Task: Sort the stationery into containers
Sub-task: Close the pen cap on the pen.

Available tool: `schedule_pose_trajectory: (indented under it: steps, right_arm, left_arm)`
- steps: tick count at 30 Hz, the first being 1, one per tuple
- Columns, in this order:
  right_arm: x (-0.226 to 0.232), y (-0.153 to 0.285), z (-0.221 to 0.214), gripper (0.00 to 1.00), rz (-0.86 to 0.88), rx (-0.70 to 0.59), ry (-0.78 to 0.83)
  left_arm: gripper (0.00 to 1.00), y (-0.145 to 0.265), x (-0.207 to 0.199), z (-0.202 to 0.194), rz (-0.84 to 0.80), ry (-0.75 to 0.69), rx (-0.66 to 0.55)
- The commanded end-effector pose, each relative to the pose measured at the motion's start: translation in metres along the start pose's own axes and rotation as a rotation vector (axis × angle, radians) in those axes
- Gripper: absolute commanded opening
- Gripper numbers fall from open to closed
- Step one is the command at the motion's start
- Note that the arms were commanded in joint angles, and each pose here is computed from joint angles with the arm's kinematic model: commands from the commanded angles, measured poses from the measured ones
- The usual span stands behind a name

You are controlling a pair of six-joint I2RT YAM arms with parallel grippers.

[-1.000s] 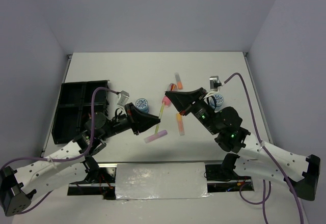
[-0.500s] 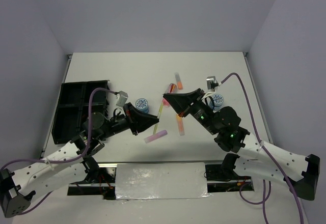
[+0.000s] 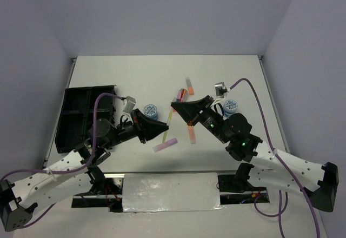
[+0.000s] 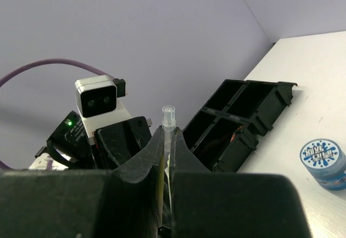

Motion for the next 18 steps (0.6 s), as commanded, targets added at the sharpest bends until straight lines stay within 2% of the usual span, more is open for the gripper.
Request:
schedule_pose_trajectory:
  steps: [1, 18]
  right_arm:
    - [0.0011, 0.0003, 0.0035, 0.0, 0.005, -0.024, 0.01]
    - [0.0036, 0.0056, 0.0055, 0.0, 0.026, -0.016, 0.01]
  left_arm:
    - [0.0, 0.0002, -0.0212, 0.0259, -0.062, -0.058, -0.078]
    - [0.0, -0.0001, -0.0175, 0.0249, -0.047, -0.058, -0.083]
Point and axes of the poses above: each gripper's point midway between its finger pads, its own y axis back along the fingers, its own x axis along the line the jaws close on, z = x × y, the point moved 3 cm from there along y, back along the fingers, and after that the axes turned 3 degrees about y, right-handed, at the moved point
